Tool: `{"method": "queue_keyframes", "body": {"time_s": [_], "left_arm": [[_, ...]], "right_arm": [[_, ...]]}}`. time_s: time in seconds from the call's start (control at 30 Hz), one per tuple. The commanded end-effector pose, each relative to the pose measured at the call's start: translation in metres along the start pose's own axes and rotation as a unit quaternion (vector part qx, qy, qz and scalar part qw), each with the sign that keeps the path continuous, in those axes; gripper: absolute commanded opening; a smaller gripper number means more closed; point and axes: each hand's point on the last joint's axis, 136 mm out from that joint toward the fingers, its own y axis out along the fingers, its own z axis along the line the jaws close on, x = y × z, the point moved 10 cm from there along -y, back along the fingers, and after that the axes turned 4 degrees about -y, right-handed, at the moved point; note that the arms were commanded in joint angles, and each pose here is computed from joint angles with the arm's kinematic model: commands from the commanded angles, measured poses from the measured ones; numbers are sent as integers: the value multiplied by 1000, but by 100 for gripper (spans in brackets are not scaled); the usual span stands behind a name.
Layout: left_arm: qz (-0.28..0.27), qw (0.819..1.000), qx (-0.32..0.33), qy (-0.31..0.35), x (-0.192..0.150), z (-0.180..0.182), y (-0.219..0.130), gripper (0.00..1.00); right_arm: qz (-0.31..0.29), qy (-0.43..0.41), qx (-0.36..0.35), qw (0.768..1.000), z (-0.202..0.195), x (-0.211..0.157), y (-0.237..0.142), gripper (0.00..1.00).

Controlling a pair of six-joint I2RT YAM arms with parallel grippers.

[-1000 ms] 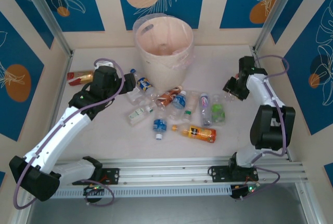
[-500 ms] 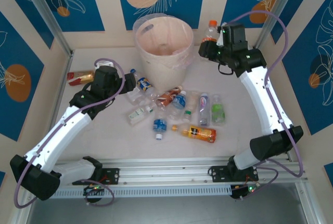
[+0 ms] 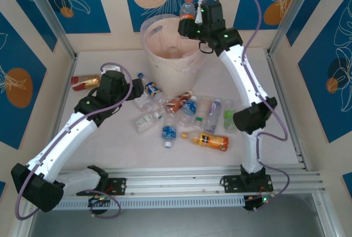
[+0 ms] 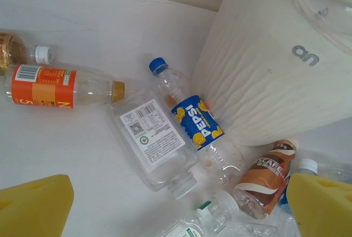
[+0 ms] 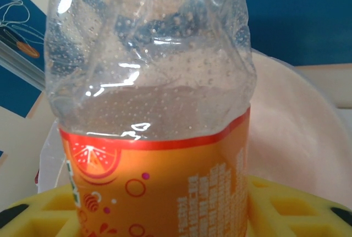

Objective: Put the plastic bottles in the bin

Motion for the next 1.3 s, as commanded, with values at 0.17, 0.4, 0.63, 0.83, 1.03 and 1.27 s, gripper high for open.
{"method": "queue_keyframes", "body": {"time_s": [0.17, 0.4, 0.63, 0.83, 1.03, 1.27], "left_arm": [[3, 1000, -4, -11, -5, -1, 4, 99], [3, 1000, -5, -12, -8, 0, 7, 100], [1, 1000, -2, -13, -8, 0, 8, 100], [0, 1000, 5, -13, -7, 1, 6, 100], [-3, 1000, 14, -11, -5, 3, 3, 100], [-4, 1000, 17, -8, -4, 3, 2, 100]], "right_arm": [[43, -37, 42, 998, 9, -20, 42, 55], [87, -71, 24, 993, -1, -44, 68, 55], [107, -101, 3, 989, -10, -57, 84, 59], [109, -113, -4, 988, -13, -62, 96, 62], [109, -123, -6, 986, -16, -68, 108, 66], [109, -123, -8, 986, -18, -71, 114, 71]]}}
